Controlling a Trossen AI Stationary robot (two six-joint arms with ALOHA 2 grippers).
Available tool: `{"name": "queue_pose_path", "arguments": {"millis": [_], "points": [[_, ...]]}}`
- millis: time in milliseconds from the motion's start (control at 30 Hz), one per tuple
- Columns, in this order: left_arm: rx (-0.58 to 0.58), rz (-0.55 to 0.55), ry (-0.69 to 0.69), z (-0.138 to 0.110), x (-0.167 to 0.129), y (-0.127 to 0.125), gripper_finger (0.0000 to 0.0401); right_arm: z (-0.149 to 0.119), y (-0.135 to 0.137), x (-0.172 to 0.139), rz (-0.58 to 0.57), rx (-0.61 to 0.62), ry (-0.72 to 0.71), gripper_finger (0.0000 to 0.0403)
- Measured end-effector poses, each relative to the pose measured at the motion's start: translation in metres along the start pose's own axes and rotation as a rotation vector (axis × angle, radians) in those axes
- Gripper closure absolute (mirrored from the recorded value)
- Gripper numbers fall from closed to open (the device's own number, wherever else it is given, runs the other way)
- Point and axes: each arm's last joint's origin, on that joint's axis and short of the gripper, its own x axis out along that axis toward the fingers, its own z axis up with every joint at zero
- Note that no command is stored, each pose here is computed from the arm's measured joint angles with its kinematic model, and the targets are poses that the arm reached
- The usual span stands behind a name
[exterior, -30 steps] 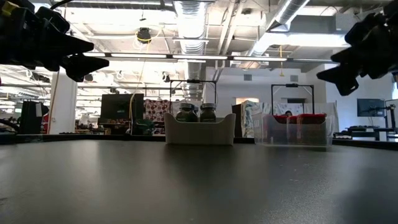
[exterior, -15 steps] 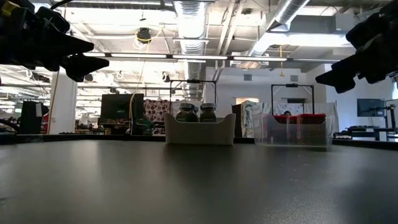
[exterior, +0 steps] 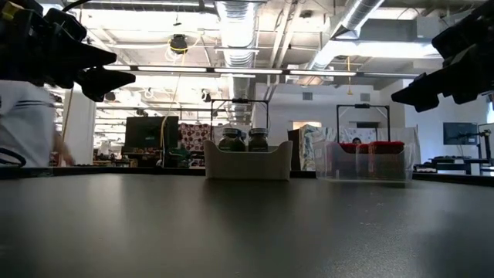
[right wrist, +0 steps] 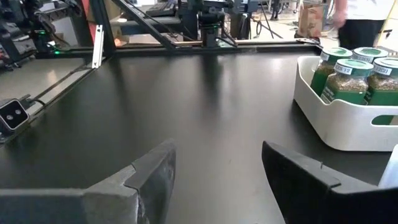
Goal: Sort spices by type
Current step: Return to Home Position
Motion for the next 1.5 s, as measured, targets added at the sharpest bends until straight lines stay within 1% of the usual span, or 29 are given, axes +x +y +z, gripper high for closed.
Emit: {"name": "queue_pose_path", "arguments": {"millis": [367, 1500], "points": [[0.0, 0.0, 0.001, -0.0001, 0.0, 0.0, 0.0104, -0.005, 0.0, 0.0051, -0.003, -0.003, 0.069, 0.0137], [0.0, 0.0, 0.001, -0.0001, 0.0, 0.0, 0.0104, -0.0049, 0.0001, 0.0055, -0.004, -0.003, 0.068, 0.0137]]}}
